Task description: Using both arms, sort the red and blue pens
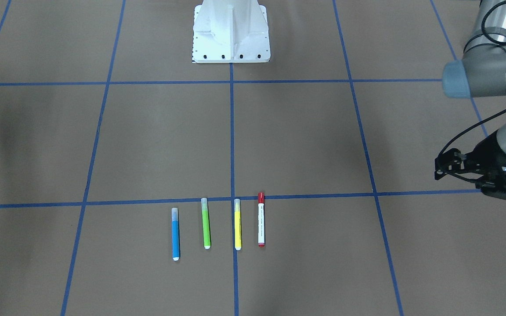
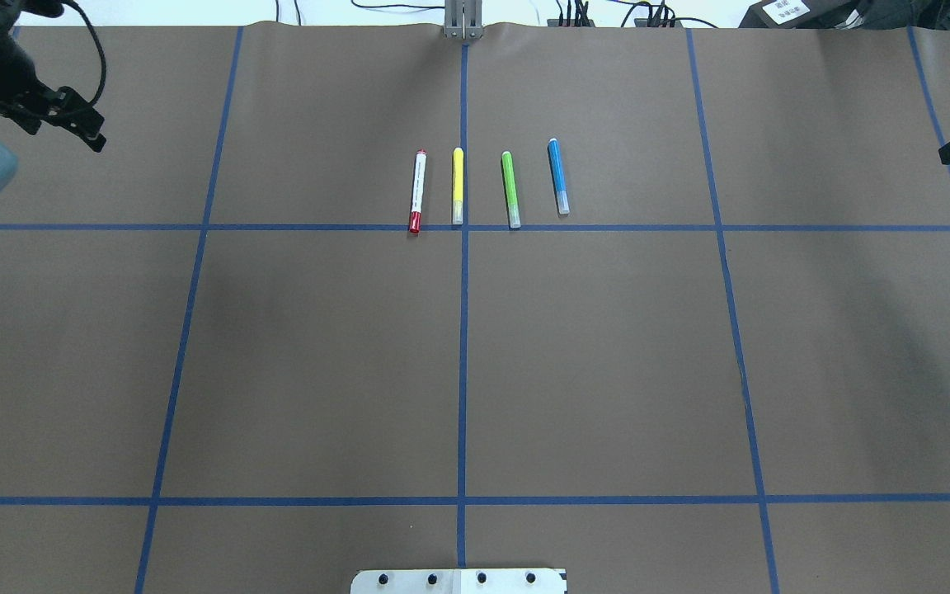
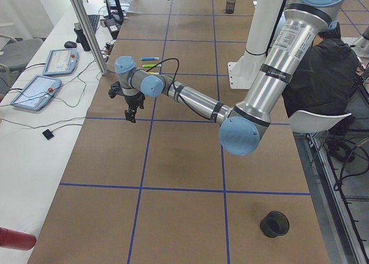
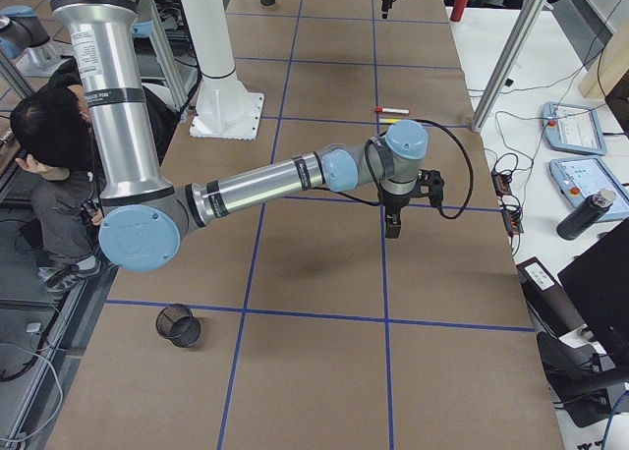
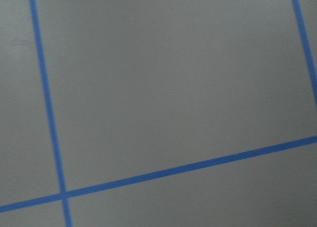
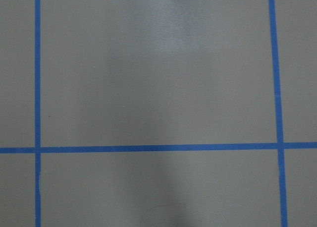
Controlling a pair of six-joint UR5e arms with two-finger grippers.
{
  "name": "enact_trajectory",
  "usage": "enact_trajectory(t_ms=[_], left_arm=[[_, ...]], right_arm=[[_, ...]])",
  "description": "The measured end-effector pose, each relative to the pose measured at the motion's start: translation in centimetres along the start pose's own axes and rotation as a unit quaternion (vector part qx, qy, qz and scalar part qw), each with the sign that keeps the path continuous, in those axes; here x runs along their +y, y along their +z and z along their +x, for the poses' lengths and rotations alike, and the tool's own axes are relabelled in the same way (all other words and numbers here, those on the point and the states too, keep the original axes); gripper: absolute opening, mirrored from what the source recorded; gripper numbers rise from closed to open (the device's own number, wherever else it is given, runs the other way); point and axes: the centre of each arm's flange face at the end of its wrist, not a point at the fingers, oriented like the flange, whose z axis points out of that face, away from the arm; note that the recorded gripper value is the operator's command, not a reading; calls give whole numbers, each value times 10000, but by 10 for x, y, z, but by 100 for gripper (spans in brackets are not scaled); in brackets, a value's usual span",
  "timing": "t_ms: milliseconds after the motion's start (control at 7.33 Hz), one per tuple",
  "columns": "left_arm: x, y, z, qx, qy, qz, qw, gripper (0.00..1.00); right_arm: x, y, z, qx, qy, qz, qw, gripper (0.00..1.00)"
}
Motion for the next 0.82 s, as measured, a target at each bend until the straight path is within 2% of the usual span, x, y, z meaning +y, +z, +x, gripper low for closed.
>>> enact_trajectory(t_ms=[273, 545, 818], left_arm=[[-48, -3, 82, 103, -269, -122, 9995, 100], [-81, 11, 192, 251, -664, -331, 9969, 100], [-96, 30, 293, 226, -875, -248, 9956, 100]], right_arm=[[-1, 18, -36, -46, -180, -92, 9998, 100], [-15, 32, -97, -32, -75, -99, 9999, 100], [-21, 50, -155, 9, -56, -134, 9999, 100]])
